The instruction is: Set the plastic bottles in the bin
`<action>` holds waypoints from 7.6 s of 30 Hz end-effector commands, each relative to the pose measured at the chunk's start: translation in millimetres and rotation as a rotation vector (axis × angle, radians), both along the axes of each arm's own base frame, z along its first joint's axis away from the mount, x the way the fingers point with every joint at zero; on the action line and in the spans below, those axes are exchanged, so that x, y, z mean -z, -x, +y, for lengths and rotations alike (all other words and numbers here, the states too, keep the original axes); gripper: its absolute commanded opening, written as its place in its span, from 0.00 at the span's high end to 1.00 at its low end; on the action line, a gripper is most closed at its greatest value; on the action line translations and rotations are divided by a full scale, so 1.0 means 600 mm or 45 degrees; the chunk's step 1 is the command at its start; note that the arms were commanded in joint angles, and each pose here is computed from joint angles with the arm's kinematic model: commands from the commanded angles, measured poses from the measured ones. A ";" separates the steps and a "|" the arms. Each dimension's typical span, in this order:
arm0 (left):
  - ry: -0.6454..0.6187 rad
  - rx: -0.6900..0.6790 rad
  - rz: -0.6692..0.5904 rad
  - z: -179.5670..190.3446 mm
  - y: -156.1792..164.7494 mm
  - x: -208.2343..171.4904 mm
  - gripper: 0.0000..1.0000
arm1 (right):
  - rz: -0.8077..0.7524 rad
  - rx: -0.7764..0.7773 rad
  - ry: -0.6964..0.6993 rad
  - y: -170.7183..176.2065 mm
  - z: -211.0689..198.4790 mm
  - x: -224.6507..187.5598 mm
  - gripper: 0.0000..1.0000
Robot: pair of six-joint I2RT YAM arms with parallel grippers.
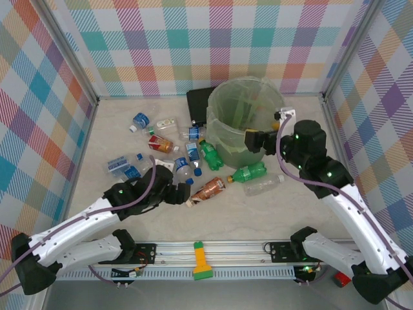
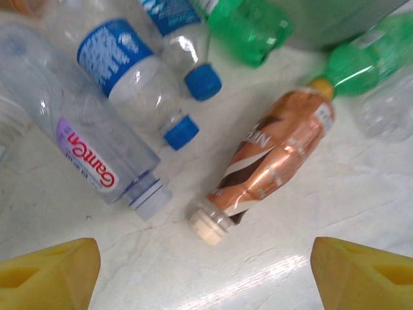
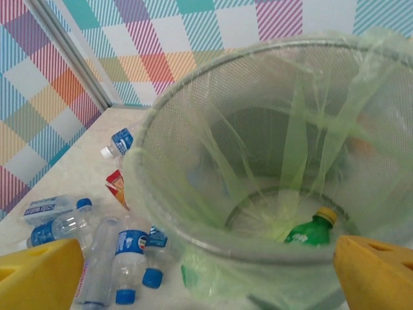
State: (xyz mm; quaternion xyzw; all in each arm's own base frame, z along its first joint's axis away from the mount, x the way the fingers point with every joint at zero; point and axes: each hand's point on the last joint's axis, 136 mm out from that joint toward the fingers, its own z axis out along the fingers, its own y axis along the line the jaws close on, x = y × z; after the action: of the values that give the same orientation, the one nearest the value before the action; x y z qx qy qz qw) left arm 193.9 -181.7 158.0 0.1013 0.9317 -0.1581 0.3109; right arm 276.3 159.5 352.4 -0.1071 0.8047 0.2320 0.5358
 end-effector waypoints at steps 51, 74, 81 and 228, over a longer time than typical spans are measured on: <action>-0.442 0.423 0.098 -0.122 0.006 0.203 0.34 | 0.242 -0.060 -0.195 0.078 -0.001 0.058 0.01; -0.442 0.559 0.162 -0.142 0.041 0.218 0.67 | 0.263 -0.051 -0.218 0.083 -0.004 0.066 0.01; -0.336 0.531 0.084 -0.147 0.044 0.161 0.72 | 0.271 -0.064 -0.244 0.089 -0.002 0.063 0.01; 0.322 0.183 -0.547 -0.003 0.048 -0.260 0.00 | 0.320 0.015 0.206 -0.189 0.078 0.063 0.19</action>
State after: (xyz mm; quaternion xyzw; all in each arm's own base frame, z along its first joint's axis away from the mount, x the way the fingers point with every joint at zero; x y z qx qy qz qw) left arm 165.6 -183.4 308.0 0.1629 0.8111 -0.2638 0.4960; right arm 393.5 209.3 284.3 -0.1173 0.8954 0.1706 0.3942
